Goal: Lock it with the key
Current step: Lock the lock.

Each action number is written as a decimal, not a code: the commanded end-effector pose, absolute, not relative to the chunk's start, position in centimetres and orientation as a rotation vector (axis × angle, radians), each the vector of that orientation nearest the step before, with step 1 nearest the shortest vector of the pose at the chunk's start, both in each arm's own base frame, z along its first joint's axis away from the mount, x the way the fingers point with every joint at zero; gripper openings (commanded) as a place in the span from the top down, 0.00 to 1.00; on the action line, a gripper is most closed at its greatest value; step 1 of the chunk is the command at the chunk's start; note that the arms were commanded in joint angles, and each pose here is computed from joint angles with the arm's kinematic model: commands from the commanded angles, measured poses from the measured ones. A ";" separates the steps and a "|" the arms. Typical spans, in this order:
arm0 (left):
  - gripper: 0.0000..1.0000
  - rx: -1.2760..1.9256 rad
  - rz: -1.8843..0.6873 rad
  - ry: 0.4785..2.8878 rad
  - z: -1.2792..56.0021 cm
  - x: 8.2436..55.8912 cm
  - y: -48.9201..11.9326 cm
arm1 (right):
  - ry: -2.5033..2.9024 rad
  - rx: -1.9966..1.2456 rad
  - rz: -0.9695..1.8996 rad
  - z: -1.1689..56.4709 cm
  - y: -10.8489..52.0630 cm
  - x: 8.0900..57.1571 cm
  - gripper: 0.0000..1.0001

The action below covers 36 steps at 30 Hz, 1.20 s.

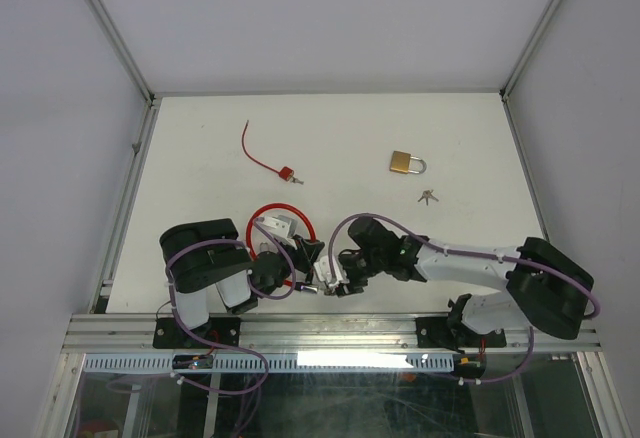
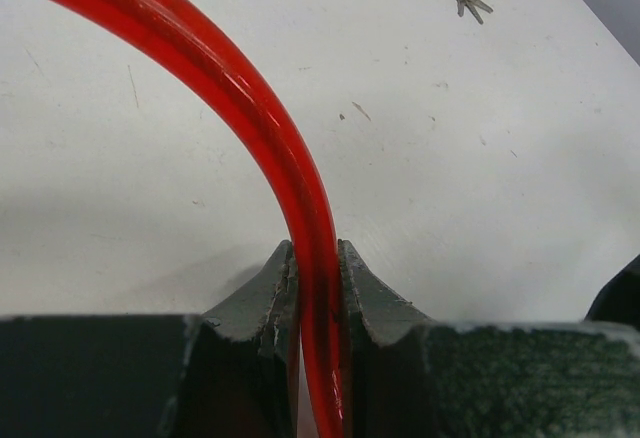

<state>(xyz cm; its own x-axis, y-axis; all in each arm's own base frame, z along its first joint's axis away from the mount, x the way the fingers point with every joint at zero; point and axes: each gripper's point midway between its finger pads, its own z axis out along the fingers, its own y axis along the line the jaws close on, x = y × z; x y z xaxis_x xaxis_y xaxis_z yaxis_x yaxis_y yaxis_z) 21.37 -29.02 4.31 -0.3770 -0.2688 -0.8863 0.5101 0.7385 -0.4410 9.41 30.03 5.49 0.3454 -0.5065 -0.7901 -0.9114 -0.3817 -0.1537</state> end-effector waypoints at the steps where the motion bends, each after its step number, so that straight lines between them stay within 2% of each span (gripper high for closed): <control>1: 1.00 0.150 -0.962 1.555 10.0 21.5 -30.0 | 1.240 -1.957 0.808 6.3 32.8 10.5 0.53; 13: 1.00 0.154 -0.973 1.547 10.3 21.5 -30.3 | 1.332 -1.912 0.732 5.6 34.4 11.1 0.67; 27: 1.00 0.141 -0.999 1.529 11.1 21.5 -30.5 | 1.343 -1.877 0.675 6.3 34.1 12.5 1.00; 36: 1.00 0.143 -1.011 1.487 12.4 21.8 -31.1 | 1.408 -1.773 0.676 7.6 33.3 15.0 1.00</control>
<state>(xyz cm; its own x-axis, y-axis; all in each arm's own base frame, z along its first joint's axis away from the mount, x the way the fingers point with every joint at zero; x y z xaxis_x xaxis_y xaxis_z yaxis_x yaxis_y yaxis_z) 21.99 -29.07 4.65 -0.3520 -0.2713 -0.8958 0.5045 0.7512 -0.4258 10.99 31.34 3.07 0.2266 -0.6510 -0.7244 -0.9708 -0.2111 -0.1140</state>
